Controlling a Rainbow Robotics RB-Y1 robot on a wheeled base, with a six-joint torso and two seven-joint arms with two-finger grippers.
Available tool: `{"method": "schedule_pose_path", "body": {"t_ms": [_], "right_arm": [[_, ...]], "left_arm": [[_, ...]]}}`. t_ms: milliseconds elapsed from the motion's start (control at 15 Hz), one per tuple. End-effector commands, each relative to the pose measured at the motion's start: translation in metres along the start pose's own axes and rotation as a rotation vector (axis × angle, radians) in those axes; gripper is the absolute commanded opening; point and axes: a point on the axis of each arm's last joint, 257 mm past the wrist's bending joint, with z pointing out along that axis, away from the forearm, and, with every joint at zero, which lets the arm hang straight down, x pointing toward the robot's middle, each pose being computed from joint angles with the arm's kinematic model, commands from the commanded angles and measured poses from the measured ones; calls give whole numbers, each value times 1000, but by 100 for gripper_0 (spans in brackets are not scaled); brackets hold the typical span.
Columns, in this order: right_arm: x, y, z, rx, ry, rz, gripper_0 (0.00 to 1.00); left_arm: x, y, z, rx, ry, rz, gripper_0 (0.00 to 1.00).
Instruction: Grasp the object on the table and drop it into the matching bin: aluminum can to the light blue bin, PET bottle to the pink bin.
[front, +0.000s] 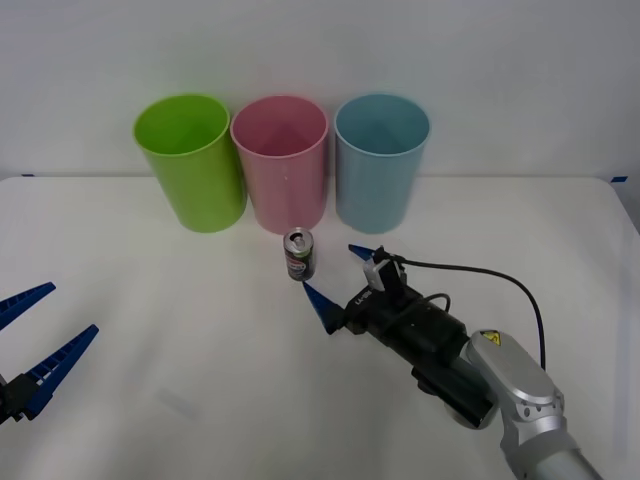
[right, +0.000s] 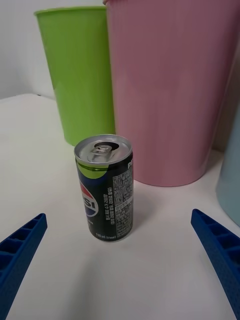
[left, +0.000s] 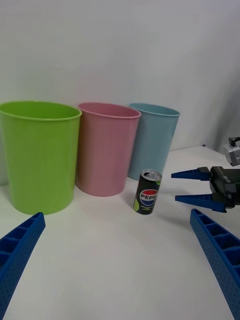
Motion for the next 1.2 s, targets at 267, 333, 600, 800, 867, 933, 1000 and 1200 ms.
{"method": "schedule_pose_path", "body": {"t_ms": [267,333,600,800,867,933,1000,1200], "right_arm": [[3,9,30,3,24,-8,100],[3,12,35,3,27,-6,100],[4,20,61,15,56,-11,100],[3,18,73,36,73,-27,100],[3,17,76,42,78,-34,100],[6,18,78,43,88,-36,100],[6,18,81,43,95,-40,100],[7,18,85,50,105,-41,100]], "left_arm": [[0,0,0,0,0,0,100],[0,0,0,0,0,0,100],[0,0,0,0,0,0,100],[0,0,0,0,0,0,100],[0,0,0,0,0,0,100],[0,0,0,0,0,0,100],[0,0,0,0,0,0,100],[0,0,0,0,0,0,100]]}}
